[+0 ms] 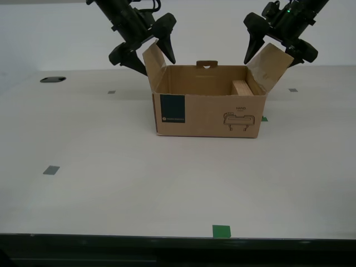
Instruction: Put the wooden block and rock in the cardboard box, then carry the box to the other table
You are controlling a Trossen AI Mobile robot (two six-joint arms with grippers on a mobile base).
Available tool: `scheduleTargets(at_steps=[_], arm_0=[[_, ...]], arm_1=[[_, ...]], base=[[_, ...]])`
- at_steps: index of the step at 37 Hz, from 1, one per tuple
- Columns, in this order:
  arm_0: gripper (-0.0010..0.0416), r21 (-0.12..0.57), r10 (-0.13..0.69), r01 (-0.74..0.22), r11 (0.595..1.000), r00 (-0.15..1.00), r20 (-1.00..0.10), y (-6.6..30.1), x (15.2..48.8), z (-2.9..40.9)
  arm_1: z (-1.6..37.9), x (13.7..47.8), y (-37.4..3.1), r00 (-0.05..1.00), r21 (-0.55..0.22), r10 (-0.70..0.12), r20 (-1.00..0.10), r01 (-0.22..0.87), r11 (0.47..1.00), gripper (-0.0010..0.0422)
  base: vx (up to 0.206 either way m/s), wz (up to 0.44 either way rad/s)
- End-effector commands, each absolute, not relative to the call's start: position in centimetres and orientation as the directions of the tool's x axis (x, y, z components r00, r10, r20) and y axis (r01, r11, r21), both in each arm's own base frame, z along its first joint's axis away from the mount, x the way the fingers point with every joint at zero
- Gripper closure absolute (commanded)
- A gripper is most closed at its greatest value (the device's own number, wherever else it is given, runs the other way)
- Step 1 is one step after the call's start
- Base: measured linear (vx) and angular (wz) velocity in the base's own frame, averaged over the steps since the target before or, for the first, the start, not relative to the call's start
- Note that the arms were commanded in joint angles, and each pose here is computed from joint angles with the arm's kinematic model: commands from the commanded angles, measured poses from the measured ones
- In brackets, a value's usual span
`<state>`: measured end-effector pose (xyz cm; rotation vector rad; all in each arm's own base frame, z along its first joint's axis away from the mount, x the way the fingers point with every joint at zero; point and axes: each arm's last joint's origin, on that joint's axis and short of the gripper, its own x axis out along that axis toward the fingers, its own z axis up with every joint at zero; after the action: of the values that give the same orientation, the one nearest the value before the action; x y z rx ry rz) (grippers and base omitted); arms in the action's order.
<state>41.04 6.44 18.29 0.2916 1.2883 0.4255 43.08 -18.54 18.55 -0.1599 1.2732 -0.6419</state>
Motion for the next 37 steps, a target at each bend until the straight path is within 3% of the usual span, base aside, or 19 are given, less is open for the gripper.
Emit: scheduleTargets(at_steps=[1, 11, 16, 37], arm_0=[[0.0035, 0.436, 0.459, -0.148, 0.888, 0.217, -0.861, 6.68, 41.01, 18.32], [0.0071, 0.435, 0.458, -0.148, 0.888, 0.209, -0.864, 6.72, 40.92, 18.29], [0.0109, 0.436, 0.459, -0.147, 0.888, 0.209, -0.864, 6.75, 40.92, 18.29], [0.0331, 0.437, 0.458, -0.143, 0.888, 0.193, -0.868, 6.93, 40.74, 18.25]], arm_1=[[18.58, 43.05, -18.59, 0.146, -0.454, -0.530, -0.835, 0.360, 0.815, 0.0014], [18.58, 43.04, -18.60, 0.145, -0.454, -0.530, -0.836, 0.360, 0.815, 0.0015], [18.57, 43.03, -18.62, 0.144, -0.454, -0.529, -0.836, 0.359, 0.815, 0.0037], [18.35, 43.01, -18.60, 0.146, -0.462, -0.526, -0.838, 0.324, 0.825, 0.0295]], base=[[0.000, 0.000], [0.000, 0.000], [0.000, 0.000], [0.000, 0.000]])
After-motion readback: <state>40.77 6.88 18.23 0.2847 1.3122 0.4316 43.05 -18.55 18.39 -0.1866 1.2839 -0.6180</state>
